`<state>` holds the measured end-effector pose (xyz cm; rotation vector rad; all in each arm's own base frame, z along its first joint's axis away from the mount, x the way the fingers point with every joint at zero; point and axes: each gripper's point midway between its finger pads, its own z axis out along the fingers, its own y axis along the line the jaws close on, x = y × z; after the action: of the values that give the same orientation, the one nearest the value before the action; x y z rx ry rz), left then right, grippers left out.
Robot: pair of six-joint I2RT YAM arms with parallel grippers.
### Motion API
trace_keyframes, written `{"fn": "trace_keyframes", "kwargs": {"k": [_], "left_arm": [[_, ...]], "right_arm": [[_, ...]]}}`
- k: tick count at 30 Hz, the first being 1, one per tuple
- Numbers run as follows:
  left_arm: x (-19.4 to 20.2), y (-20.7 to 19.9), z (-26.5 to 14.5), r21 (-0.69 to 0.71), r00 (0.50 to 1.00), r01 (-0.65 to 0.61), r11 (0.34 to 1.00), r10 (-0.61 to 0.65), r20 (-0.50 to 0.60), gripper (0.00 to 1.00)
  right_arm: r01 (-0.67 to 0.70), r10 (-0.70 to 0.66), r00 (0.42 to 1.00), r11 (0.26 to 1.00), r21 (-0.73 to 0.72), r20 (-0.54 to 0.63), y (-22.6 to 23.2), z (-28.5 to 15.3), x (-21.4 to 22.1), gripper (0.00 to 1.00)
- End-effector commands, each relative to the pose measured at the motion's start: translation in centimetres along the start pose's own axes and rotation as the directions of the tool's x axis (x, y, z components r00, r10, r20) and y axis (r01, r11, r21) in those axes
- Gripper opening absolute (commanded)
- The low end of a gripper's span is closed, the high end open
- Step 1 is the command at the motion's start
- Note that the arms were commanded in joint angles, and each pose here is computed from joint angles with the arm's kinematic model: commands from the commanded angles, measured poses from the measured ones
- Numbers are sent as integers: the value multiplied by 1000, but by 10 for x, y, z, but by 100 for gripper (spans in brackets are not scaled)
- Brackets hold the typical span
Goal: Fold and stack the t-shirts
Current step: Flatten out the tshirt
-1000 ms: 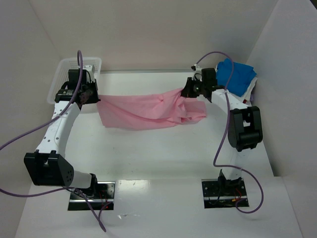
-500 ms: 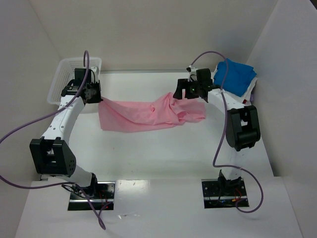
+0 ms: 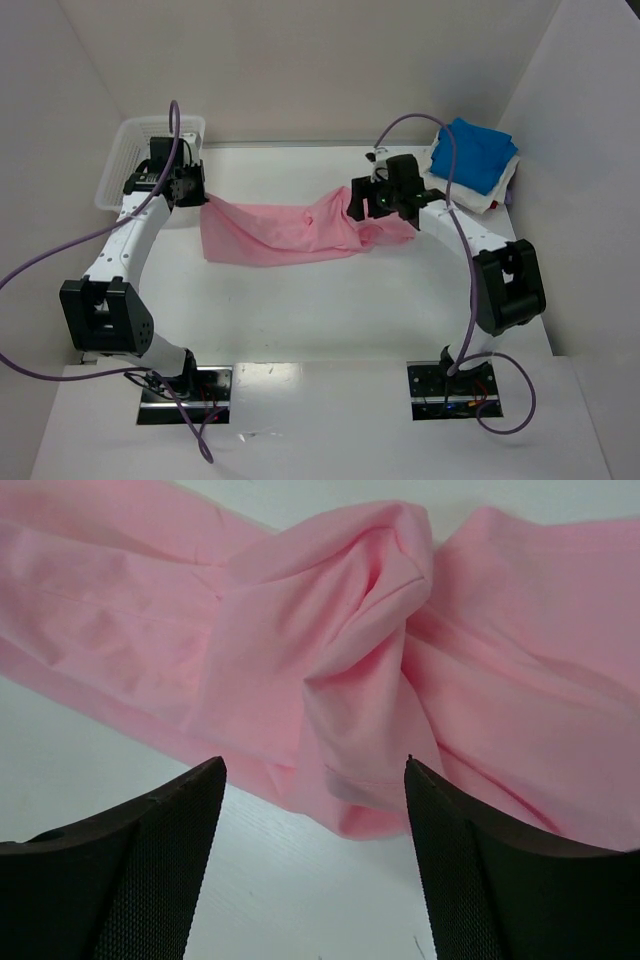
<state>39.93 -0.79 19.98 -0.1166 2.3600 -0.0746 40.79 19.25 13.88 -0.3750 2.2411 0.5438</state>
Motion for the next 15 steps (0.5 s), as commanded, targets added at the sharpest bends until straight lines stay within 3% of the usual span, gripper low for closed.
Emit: {"fn": "trace_keyframes", "kwargs": {"k": [1, 7, 15], "left_arm": [[-18, -2, -2, 22, 998, -18, 1000, 16, 55, 0], [-18, -2, -2, 22, 998, -18, 1000, 16, 55, 0], [-12, 3, 4, 0, 999, -25, 1000, 25, 35, 0]], "right_arm": [[-5, -2, 998, 993, 120, 59, -11, 6, -25, 70], [-7, -7, 996, 986, 167, 85, -15, 33, -50, 64], [1, -7, 999, 982, 186, 32, -27, 75, -53, 61]]}}
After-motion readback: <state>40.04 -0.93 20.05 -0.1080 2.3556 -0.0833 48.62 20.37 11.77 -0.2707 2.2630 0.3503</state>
